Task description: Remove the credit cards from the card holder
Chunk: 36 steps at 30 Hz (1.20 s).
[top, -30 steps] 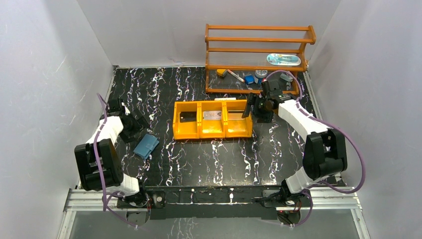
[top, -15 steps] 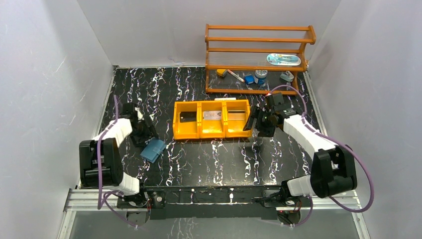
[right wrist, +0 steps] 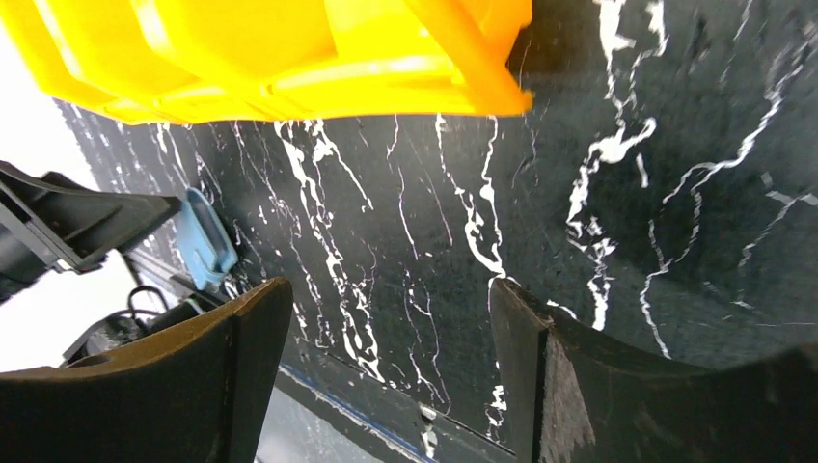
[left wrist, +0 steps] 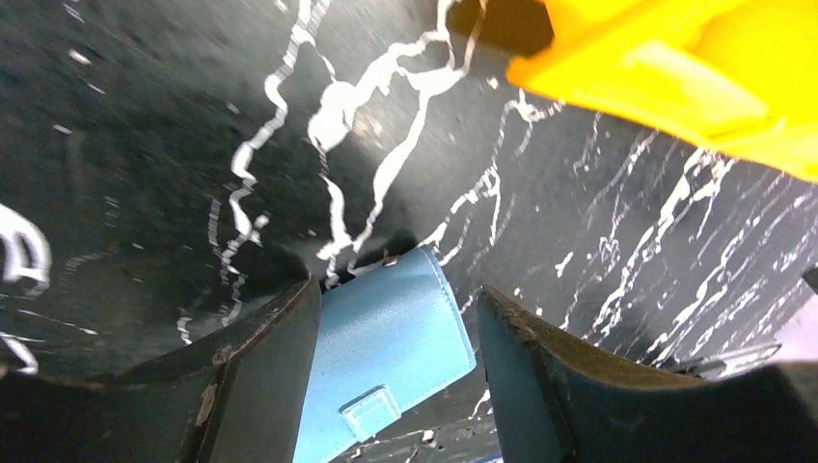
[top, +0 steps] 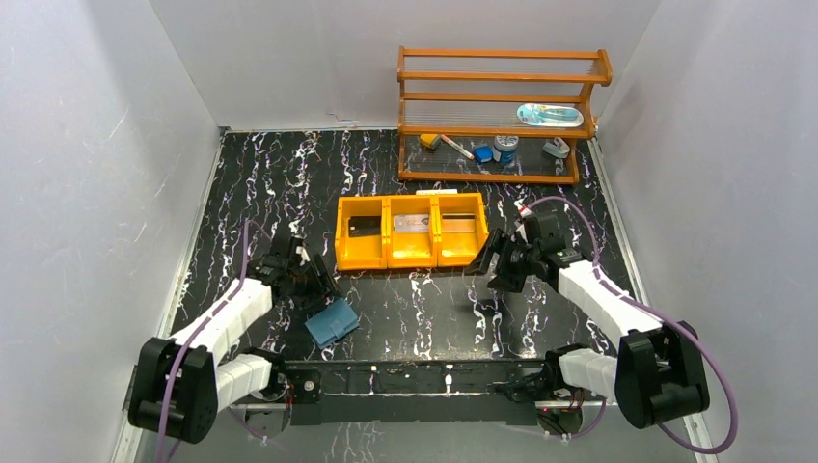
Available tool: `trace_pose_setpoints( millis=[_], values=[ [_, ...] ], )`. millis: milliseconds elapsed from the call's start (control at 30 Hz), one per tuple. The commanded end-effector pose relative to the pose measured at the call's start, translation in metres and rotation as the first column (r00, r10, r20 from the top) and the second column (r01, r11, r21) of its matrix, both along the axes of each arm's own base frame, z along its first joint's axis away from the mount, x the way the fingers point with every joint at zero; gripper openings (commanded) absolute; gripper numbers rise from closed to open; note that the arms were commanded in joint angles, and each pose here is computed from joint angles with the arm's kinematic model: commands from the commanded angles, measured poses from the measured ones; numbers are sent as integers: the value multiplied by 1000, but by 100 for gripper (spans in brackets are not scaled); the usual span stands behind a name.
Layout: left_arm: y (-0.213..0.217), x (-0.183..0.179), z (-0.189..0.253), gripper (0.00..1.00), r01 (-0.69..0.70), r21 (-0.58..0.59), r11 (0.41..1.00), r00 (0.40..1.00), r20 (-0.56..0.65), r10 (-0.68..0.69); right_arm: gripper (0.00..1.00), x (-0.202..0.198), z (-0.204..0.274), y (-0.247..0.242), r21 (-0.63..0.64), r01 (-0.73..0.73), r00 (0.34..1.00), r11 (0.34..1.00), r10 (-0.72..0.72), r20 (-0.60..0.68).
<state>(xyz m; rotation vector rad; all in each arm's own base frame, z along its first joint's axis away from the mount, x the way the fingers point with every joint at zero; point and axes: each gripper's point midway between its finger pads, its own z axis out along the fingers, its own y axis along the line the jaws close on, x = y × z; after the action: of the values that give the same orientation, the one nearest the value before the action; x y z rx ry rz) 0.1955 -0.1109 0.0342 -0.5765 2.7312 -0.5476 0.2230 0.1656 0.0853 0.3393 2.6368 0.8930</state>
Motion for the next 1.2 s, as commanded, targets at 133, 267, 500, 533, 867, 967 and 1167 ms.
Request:
trace_pose_setpoints(
  millis=[133,267,500,533,867,967,1167],
  values=[
    [0,3,38,70,-25,46,999,992,124,19,82,-27,9,49,174,-77,997,982,71,37],
    [24,17,62,85,-104,160,982,977,203,70,79,-47,10,89,185,-51,998,981,43,47],
    [56,19,72,90,-223,293,930,962,222,161,75,-73,24,161,245,25,991,969,-57,124],
    [56,16,69,90,-224,288,931,964,208,168,74,-75,26,172,264,33,988,964,-72,138],
    [21,-5,44,81,-173,85,981,977,141,161,67,-109,8,259,386,-24,1000,922,16,26],
    [23,-7,41,78,-174,93,980,977,140,160,65,-114,-2,271,402,4,1000,916,9,-30],
    [19,-10,35,77,-183,68,981,977,122,173,58,-125,-33,294,348,25,992,937,21,-128]
  ],
)
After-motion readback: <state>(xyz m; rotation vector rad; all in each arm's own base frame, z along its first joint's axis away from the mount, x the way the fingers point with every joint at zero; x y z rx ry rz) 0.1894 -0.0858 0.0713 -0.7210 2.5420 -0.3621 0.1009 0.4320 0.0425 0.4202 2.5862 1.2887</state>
